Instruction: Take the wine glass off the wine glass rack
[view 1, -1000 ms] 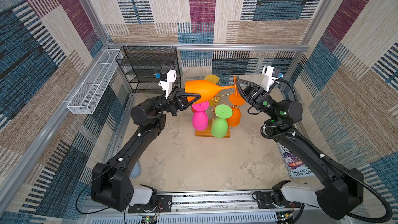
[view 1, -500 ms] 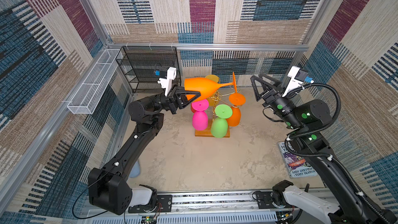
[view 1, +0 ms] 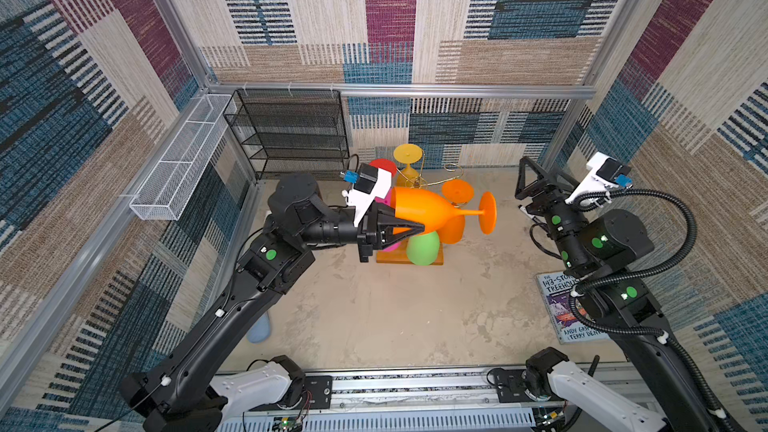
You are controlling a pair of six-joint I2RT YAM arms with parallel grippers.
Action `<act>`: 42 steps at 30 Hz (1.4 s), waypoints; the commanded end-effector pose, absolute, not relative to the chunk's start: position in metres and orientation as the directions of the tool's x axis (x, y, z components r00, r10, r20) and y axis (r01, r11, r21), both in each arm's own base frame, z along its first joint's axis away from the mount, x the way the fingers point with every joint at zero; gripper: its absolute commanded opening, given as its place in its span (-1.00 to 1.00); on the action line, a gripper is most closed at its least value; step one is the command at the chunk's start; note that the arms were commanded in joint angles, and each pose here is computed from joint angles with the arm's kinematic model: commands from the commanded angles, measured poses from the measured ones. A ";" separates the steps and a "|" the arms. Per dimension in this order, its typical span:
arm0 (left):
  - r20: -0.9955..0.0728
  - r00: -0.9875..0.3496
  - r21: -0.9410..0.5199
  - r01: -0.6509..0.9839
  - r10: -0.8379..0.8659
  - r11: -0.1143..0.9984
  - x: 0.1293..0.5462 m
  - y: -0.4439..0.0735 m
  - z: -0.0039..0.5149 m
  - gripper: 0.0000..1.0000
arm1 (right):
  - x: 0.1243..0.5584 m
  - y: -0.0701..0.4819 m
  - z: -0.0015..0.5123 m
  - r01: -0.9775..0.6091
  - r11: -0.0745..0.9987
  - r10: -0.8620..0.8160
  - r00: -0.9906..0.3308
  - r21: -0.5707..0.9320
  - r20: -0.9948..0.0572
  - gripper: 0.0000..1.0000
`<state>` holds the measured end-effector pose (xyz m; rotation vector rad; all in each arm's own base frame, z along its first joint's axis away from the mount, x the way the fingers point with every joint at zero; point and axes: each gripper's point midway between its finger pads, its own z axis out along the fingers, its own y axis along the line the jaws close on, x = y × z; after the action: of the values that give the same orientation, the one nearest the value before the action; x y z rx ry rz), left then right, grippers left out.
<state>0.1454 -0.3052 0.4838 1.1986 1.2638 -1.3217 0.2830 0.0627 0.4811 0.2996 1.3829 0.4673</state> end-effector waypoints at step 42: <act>-0.098 0.029 0.067 0.997 0.995 -0.023 0.119 -0.341 0.148 -1.00 | 0.321 0.034 0.392 0.075 0.919 0.392 -0.054 0.388 -0.918 0.87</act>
<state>0.1272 -0.3412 0.1495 2.1041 2.1124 0.0266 0.3206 0.0296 0.3867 0.3768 1.6319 0.2201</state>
